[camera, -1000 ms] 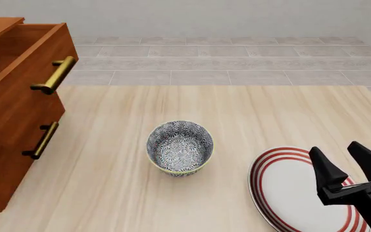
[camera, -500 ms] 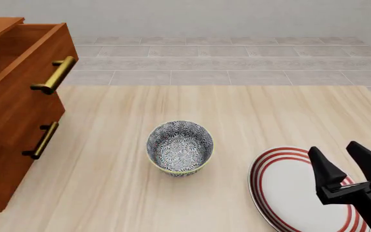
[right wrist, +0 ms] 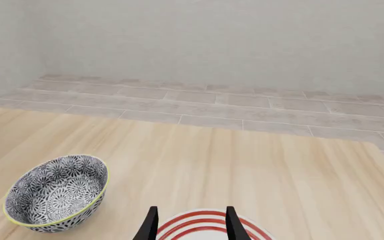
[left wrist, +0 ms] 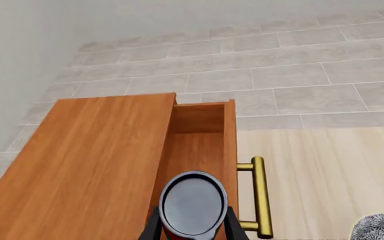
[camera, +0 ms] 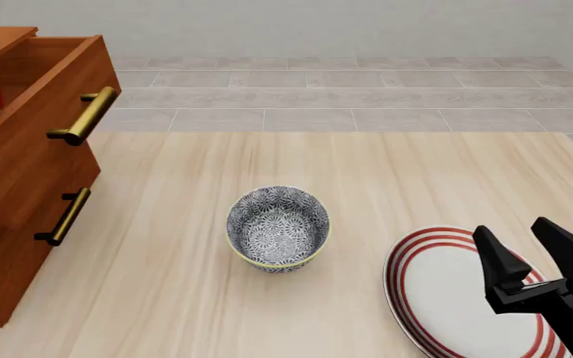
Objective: Put the ketchup in the top drawer of the cabinet.
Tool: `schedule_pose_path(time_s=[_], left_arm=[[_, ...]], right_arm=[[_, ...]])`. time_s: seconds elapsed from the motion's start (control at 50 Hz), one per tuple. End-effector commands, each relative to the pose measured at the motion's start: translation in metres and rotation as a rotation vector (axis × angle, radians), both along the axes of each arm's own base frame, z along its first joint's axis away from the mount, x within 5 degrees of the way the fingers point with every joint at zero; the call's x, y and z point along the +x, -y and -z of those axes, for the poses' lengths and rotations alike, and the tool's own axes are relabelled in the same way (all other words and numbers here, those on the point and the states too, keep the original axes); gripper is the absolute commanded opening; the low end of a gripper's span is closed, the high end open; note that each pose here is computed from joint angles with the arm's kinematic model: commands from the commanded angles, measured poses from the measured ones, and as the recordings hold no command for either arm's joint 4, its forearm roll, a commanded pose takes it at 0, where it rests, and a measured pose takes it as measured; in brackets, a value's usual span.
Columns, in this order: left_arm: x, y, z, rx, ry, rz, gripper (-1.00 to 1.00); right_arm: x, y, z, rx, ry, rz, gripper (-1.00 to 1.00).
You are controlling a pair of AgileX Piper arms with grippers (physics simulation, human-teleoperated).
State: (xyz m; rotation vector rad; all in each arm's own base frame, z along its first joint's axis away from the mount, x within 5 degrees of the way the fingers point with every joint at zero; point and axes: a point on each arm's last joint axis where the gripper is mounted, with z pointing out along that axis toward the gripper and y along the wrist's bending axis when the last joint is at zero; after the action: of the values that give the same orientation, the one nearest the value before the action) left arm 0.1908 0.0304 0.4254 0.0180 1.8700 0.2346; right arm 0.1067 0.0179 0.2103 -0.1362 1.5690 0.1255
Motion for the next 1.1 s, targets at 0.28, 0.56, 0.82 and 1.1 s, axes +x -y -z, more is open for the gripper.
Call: schedule_pose_path(time_s=[0.28, 0.56, 0.82, 1.1], left_arm=[[-0.001, 0.002, 0.001, 0.003, -0.006, 0.011, 1.00], [-0.014, 0.008, -0.009, -0.001, 0.017, 0.034, 1.00], [-0.060, 0.023, -0.042, 0.009, 0.088, 0.105, 1.00], [-0.108, 0.034, -0.062, 0.029, 0.130, 0.213, 1.00]], right_arm=[[0.001, -0.001, 0.001, -0.002, -0.005, -0.006, 1.00], [0.004, -0.001, 0.002, -0.004, -0.008, -0.004, 1.00], [0.008, -0.002, 0.003, -0.007, -0.013, -0.007, 1.00], [0.010, -0.003, 0.004, -0.008, -0.017, -0.008, 1.00]])
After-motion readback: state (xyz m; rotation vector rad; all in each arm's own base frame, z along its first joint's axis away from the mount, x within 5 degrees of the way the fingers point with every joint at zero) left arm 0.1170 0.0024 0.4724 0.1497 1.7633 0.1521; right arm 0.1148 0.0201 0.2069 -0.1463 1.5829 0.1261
